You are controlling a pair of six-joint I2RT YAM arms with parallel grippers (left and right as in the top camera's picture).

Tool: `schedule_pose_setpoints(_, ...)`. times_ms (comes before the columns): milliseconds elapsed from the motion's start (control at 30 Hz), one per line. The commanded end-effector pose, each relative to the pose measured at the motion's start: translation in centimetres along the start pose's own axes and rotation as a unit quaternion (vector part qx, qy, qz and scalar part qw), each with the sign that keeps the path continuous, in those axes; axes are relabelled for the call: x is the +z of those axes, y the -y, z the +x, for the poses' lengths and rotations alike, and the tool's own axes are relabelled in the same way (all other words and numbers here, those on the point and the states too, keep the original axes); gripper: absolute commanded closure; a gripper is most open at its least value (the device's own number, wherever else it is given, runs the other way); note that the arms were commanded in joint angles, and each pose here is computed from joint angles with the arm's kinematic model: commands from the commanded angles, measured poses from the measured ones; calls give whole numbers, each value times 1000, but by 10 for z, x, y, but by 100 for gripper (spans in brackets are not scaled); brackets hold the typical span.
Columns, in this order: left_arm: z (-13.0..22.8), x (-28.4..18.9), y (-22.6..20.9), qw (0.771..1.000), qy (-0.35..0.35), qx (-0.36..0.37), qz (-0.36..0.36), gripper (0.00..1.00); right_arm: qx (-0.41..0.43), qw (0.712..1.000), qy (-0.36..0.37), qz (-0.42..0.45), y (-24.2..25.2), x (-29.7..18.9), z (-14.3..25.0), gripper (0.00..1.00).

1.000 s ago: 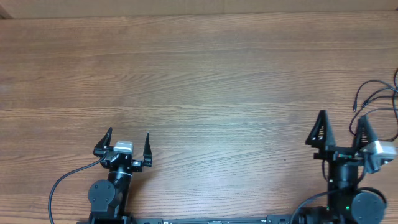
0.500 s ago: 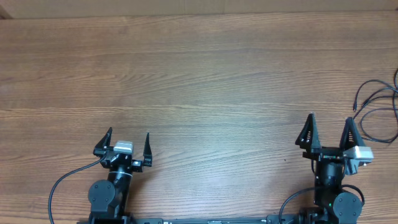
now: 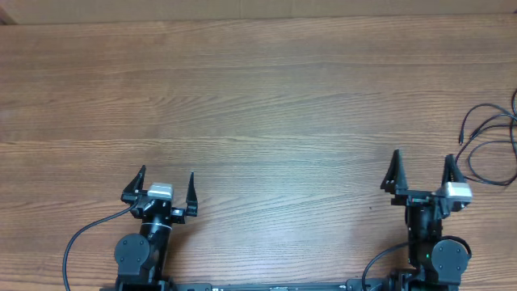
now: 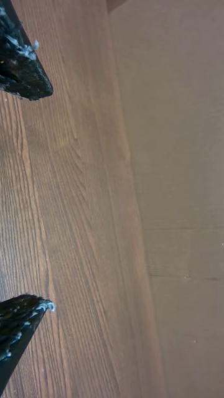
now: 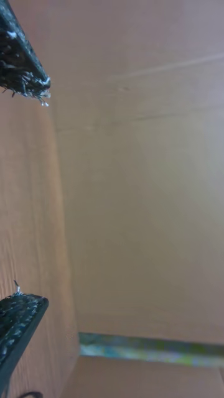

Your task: Untangle cables

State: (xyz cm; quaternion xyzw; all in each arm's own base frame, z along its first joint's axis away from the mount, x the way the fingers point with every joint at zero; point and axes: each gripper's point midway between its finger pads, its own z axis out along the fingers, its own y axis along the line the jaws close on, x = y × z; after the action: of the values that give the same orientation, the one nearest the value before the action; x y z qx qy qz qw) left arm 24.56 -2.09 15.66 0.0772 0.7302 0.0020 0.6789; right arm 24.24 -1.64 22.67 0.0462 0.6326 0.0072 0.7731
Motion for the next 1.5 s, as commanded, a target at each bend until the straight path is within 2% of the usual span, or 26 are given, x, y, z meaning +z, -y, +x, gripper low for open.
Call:
schedule_pose_setpoints(0,0,0,1,1000,3,7,3,0,-64,997,-5,-49,-16,-1,6,0)
schedule_pose_setpoints(400,0,0,1,1000,3,7,3,1,-53,995,-69,-55,-16,-4,37,0)
schedule_pose_setpoints(567,0,0,1,1000,3,7,3,1,-15,997,-70,-32,-9,-3,37,0)
schedule_pose_setpoints(1067,0,0,1,1000,3,7,3,1,-14,994,-109,-22,-5,-8,56,0)
schedule_pose_setpoints(1467,0,0,1,1000,3,7,3,1,-14,994,-109,-22,-5,-8,56,0)
